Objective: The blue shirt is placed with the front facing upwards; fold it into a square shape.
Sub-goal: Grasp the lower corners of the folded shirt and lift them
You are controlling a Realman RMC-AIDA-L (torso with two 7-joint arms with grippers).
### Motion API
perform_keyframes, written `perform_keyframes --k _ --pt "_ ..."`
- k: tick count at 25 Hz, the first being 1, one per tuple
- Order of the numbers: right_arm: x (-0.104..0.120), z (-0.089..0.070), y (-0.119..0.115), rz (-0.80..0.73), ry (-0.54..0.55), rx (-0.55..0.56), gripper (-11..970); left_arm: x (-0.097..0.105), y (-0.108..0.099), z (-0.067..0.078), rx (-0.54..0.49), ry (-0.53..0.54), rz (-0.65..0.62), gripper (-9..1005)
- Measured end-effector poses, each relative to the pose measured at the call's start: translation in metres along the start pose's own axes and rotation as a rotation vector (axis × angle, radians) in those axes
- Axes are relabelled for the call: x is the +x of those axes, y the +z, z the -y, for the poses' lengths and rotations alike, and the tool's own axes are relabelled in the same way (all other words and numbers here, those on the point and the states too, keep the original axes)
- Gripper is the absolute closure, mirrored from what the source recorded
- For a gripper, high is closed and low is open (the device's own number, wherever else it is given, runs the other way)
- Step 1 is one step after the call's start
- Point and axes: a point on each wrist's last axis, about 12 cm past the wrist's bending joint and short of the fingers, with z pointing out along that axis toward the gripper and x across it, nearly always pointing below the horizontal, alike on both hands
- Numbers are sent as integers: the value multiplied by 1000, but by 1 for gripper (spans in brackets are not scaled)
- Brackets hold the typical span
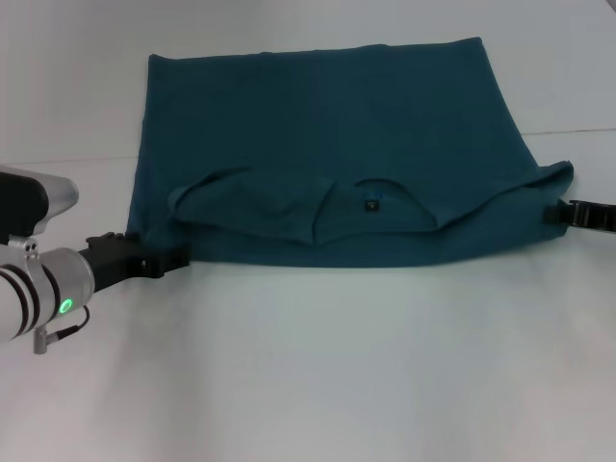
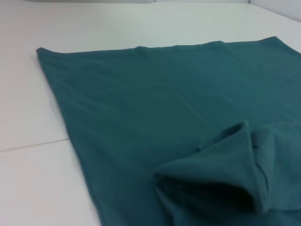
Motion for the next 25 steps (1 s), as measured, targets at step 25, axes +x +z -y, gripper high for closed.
perform_keyframes --k 25 --pt "1 -1 1 -3 1 -3 928 2 5 6 -5 31 -26 293"
